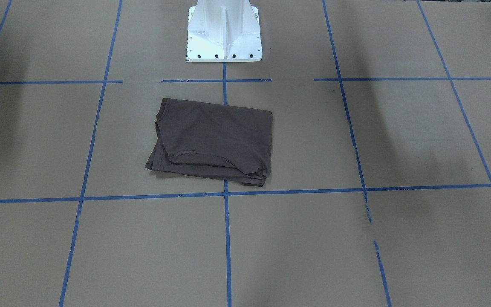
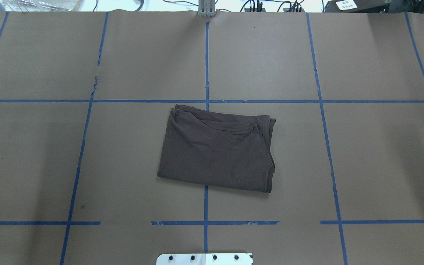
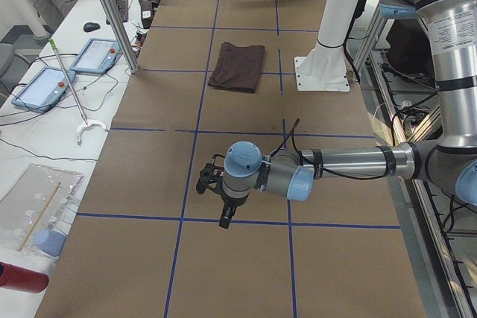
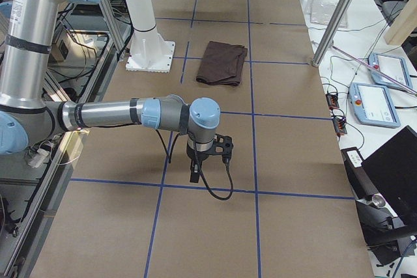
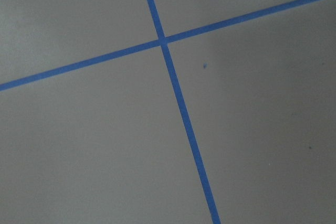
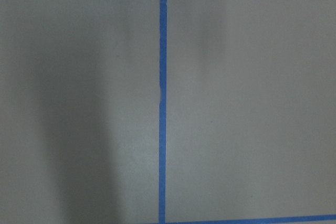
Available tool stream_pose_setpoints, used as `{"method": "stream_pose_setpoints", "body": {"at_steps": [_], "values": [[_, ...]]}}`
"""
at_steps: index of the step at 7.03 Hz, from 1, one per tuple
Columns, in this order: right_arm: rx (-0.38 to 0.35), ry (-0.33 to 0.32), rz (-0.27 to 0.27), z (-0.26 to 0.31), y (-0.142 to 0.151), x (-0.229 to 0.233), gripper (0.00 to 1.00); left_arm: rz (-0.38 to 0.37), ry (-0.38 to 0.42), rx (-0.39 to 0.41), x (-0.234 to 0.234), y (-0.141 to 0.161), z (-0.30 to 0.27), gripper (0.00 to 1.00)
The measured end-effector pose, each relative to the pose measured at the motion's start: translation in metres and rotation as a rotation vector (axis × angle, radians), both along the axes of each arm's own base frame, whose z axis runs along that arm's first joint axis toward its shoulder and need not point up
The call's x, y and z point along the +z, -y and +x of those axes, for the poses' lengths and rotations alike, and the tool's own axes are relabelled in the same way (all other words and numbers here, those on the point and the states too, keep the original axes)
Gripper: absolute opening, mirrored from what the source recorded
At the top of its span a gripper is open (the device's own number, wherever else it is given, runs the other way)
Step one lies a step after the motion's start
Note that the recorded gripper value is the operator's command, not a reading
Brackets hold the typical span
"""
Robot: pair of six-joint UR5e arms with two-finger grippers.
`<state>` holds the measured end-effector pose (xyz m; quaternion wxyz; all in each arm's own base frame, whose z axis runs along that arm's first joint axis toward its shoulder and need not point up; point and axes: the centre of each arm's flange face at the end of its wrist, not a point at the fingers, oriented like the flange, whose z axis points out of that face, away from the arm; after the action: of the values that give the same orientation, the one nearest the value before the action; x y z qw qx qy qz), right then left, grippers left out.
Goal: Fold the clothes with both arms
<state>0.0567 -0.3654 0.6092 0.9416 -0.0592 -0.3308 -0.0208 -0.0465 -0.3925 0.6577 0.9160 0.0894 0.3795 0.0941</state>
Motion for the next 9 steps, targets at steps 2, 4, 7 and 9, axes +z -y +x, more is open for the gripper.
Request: {"method": "stream_pose_setpoints", "body": {"at_steps": [2,4,7,9], "values": [[-0.025,-0.022,-0.009,0.004,-0.003,0.001,1.0,-0.027,0.009,0.0,0.004,0.001,-0.001,1.0],[-0.021,-0.033,-0.037,0.005,-0.005,0.011,1.0,-0.016,0.017,0.002,0.0,0.0,-0.001,1.0],[-0.018,-0.03,-0.054,0.005,-0.009,0.017,1.0,-0.075,0.035,0.004,-0.01,-0.001,-0.001,1.0],[-0.017,-0.03,-0.045,0.005,-0.005,0.013,1.0,-0.111,0.03,0.006,-0.016,-0.002,-0.001,1.0]]}}
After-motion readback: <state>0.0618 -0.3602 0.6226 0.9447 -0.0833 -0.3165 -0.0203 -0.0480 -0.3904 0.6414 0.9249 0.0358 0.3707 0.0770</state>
